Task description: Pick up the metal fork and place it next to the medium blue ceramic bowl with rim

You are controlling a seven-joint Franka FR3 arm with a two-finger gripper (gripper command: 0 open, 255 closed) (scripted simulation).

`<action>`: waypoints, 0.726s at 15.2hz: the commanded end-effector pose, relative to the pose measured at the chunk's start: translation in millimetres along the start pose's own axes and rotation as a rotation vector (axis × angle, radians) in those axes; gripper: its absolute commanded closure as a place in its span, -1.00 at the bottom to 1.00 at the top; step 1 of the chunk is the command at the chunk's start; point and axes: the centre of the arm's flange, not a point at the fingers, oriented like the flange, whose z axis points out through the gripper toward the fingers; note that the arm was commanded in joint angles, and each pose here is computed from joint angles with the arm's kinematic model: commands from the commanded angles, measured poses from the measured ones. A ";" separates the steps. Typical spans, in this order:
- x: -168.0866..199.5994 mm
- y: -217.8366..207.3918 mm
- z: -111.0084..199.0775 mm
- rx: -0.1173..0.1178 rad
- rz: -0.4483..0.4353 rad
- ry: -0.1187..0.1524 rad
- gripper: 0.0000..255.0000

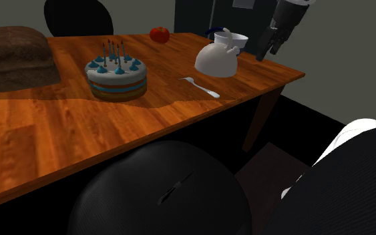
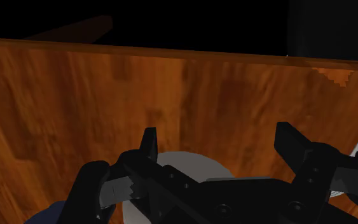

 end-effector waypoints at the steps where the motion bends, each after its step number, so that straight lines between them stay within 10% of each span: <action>1: 0.0 0.0 0.0 0.000 0.000 0.000 -1.00; 11: 53.2 -113.4 42.7 -0.003 0.069 0.001 -1.00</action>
